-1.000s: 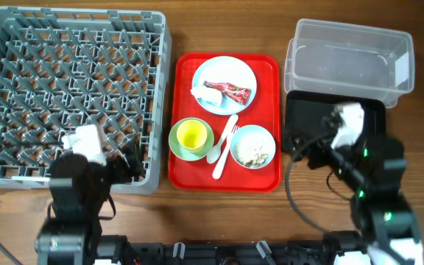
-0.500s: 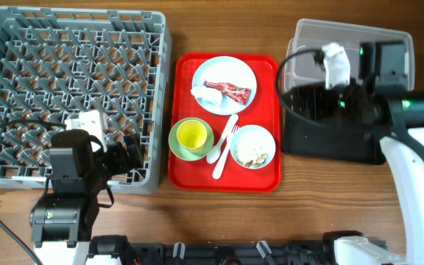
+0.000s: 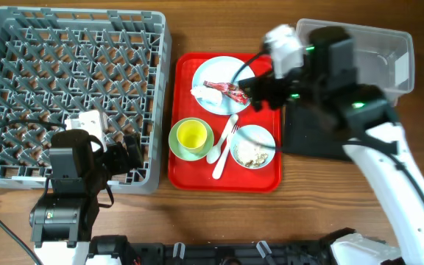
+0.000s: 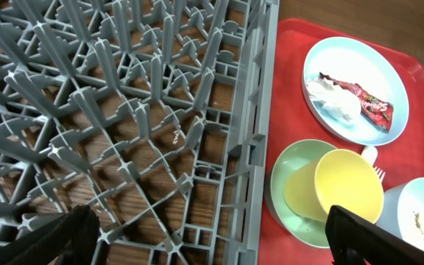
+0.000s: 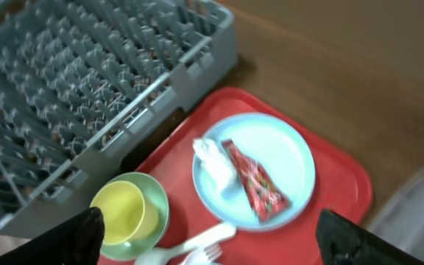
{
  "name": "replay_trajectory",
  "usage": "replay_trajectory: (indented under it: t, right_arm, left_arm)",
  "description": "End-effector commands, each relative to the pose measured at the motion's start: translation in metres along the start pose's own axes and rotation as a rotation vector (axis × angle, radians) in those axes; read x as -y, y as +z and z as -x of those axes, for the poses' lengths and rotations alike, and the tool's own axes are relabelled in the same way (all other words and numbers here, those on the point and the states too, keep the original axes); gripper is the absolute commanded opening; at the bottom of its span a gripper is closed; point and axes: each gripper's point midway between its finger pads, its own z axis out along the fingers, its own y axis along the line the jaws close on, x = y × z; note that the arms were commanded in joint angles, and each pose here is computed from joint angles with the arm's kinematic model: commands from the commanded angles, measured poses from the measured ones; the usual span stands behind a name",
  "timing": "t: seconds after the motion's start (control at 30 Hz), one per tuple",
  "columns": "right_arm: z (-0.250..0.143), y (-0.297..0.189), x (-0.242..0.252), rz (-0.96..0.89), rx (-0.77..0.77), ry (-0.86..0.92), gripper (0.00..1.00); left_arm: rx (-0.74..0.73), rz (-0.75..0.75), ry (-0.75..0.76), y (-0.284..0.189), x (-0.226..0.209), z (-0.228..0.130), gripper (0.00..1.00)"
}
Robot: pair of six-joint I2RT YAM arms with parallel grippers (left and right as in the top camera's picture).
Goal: Sort waste into correct bins and load items into the dishwasher rack
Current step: 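Reach the right gripper over the blue plate toward the tissue, then grasp the white tissue with the right gripper and lift it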
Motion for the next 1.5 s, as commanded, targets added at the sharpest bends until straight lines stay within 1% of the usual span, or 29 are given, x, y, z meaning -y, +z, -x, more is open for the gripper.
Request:
replay_trajectory:
  t: [0.0, 0.1, 0.13, 0.33, 0.5, 0.8, 0.87, 1.0, 1.23, 1.33, 1.4, 1.43, 1.47]
  right_arm:
    - [0.004, 0.032, -0.002, -0.071, -0.026, -0.127, 0.91]
    - [-0.004, 0.062, -0.010, -0.043, -0.059, -0.136, 0.84]
    - [-0.009, 0.074, -0.010, -0.036, -0.078, -0.130, 0.84]
    - [-0.058, 0.140, -0.004, -0.014, -0.219, -0.051, 0.84]
    - [-0.093, 0.179, 0.001, -0.010, -0.301, -0.002, 0.87]
    - [-0.112, 0.214, 0.007, -0.012, -0.307, 0.009, 0.85]
    - [-0.112, 0.216, 0.007, -0.013, -0.301, 0.007, 0.85]
    - [-0.118, 0.220, 0.008, -0.012, -0.314, 0.010, 0.79]
    - [-0.138, 0.230, 0.007, -0.009, -0.358, 0.072, 0.78]
    - [-0.139, 0.231, 0.004, 0.008, -0.360, 0.082, 0.72]
    - [-0.139, 0.231, 0.004, 0.008, -0.359, 0.082, 0.65]
    - [-0.139, 0.232, 0.004, 0.008, -0.357, 0.082, 0.59]
    - [-0.139, 0.232, 0.004, 0.008, -0.357, 0.085, 0.48]
  left_arm:
    - [0.028, 0.010, -0.011, -0.005, -0.001, 0.009, 1.00]
    - [0.028, 0.010, -0.011, -0.005, -0.001, 0.009, 1.00]
    - [0.028, 0.010, -0.011, -0.005, -0.001, 0.009, 1.00]
    - [0.028, 0.010, -0.011, -0.005, -0.001, 0.009, 1.00]
    - [0.028, 0.010, -0.011, -0.005, -0.001, 0.009, 1.00]
    - [0.027, 0.010, -0.012, -0.005, -0.001, 0.009, 1.00]
    - [0.027, 0.010, -0.012, -0.005, -0.001, 0.009, 1.00]
    - [0.027, 0.010, -0.012, -0.005, -0.001, 0.009, 1.00]
    - [0.028, 0.010, -0.011, -0.005, -0.001, 0.009, 1.00]
    - [0.028, 0.010, -0.011, -0.005, -0.001, 0.009, 1.00]
    - [0.028, 0.010, -0.011, -0.005, -0.001, 0.009, 1.00]
    - [0.028, 0.010, -0.011, -0.005, -0.001, 0.009, 1.00]
    - [0.027, 0.010, -0.012, -0.005, -0.001, 0.009, 1.00]
